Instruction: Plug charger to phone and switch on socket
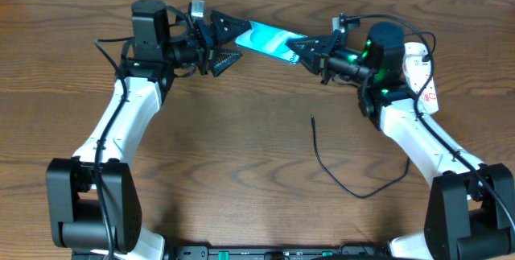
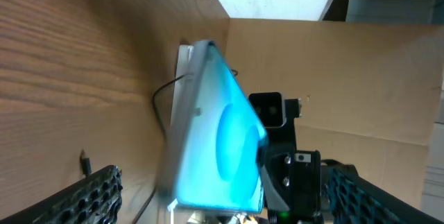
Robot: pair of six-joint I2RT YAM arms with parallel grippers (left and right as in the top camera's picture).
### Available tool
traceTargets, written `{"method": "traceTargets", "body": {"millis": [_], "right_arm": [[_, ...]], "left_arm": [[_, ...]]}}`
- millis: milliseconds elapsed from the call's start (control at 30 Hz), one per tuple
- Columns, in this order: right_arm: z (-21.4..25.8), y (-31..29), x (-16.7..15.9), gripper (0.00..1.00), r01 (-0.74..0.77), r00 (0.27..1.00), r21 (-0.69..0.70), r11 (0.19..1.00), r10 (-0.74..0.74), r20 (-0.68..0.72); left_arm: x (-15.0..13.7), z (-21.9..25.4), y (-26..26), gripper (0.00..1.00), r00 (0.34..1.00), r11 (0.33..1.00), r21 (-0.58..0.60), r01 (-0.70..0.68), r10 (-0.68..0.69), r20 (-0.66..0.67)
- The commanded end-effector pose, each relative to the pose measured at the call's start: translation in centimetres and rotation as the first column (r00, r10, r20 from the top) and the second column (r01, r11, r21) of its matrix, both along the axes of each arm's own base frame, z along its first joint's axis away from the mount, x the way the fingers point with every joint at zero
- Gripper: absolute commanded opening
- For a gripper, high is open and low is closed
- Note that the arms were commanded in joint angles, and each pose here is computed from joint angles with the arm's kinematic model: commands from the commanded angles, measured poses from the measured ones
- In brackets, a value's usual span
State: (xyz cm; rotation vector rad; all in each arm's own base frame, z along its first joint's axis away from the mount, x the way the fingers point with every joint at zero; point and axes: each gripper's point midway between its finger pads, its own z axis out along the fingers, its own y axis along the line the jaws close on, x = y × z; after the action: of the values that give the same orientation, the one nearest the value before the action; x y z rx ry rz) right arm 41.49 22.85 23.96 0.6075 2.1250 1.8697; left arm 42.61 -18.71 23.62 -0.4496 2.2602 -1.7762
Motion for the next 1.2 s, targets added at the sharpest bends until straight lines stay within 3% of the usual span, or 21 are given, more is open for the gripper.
{"method": "traceTargets", "body": {"millis": [0,500,800,1033,1167], "right_arm": [[0.6,1.0,0.6,0.01,0.06,0.997,0.03,0.998,-0.058,-0.049],[1.8,2.8,0.6,0.01,0.094,0.995,0.06,0.994,-0.093,-0.019],[1.4,3.4,0.5,0.01,0.119,0.99,0.077,0.99,-0.112,-0.086],[1.8,3.5,1.0,0.01,0.162,0.984,0.093,0.982,-0.153,-0.089],[1.9,3.3,1.3,0.01,0.181,0.981,0.095,0.979,-0.173,-0.089]], "left_arm": [[0.2,0.7,-0.5,0.93,0.999,0.999,0.012,-0.033,0.033,0.026],[2.9,-0.7,-0.8,0.94,0.967,0.963,0.096,-0.254,0.255,-0.006],[4.0,3.1,-1.2,0.92,0.96,0.965,-0.017,-0.262,0.262,0.098],[3.8,3.4,-1.4,0.84,0.964,0.967,-0.041,-0.252,0.255,0.079],[3.8,3.5,-1.4,0.72,0.964,0.966,-0.047,-0.254,0.256,0.075]]}}
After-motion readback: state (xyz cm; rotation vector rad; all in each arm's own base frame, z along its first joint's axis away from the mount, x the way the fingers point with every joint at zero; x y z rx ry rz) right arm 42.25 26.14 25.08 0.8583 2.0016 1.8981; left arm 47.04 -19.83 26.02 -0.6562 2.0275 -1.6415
